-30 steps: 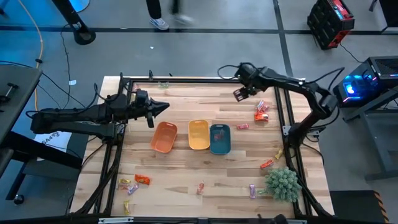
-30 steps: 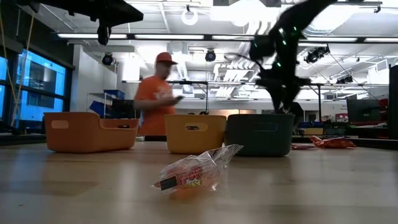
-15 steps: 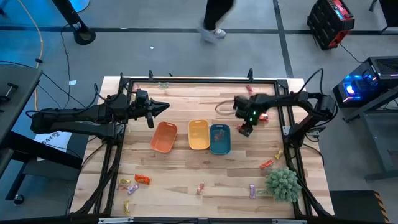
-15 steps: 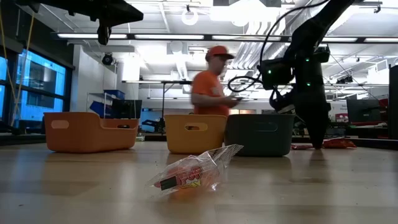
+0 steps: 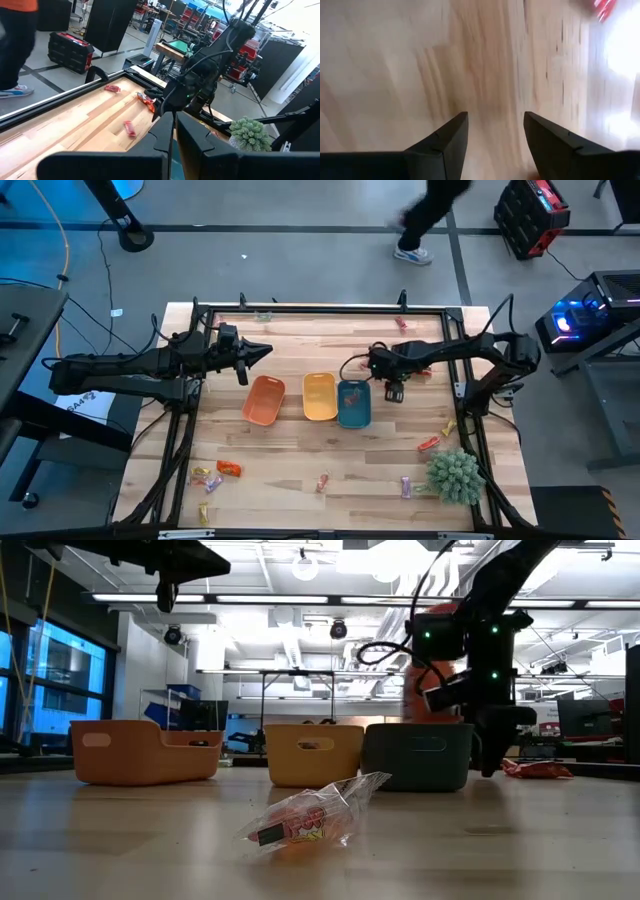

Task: Sort candy
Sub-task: Put the red candy into the yellow bin

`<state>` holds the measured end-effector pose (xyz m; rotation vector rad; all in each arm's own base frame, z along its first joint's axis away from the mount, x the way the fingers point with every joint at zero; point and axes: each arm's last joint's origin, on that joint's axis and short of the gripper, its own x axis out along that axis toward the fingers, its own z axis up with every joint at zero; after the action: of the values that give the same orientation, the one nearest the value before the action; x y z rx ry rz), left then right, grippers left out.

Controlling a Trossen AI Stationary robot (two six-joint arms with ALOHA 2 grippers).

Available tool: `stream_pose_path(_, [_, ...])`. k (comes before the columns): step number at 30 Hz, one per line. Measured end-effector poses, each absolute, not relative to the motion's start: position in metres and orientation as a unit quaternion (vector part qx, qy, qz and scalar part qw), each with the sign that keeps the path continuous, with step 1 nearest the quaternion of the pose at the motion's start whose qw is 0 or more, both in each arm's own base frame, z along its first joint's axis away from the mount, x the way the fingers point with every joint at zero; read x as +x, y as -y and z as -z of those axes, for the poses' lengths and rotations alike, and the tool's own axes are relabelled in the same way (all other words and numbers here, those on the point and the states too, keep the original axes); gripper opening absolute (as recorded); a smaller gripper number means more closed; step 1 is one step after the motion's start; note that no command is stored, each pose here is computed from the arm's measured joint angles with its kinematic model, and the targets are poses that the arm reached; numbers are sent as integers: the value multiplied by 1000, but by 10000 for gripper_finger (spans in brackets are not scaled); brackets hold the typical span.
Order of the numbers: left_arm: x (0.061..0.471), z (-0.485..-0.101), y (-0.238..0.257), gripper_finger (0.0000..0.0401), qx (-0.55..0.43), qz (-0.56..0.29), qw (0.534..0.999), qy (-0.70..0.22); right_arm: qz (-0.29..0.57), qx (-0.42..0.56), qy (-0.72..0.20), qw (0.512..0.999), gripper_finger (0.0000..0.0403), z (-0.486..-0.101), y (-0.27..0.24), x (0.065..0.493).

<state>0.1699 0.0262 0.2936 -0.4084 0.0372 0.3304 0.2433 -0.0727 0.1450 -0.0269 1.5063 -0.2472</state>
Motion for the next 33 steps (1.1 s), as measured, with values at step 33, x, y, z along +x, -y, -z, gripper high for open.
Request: stream_pose_path(33, [169,-289,-26,15,-184,-168,968,-44,-15,-182,-666,724,159,-134,130,313])
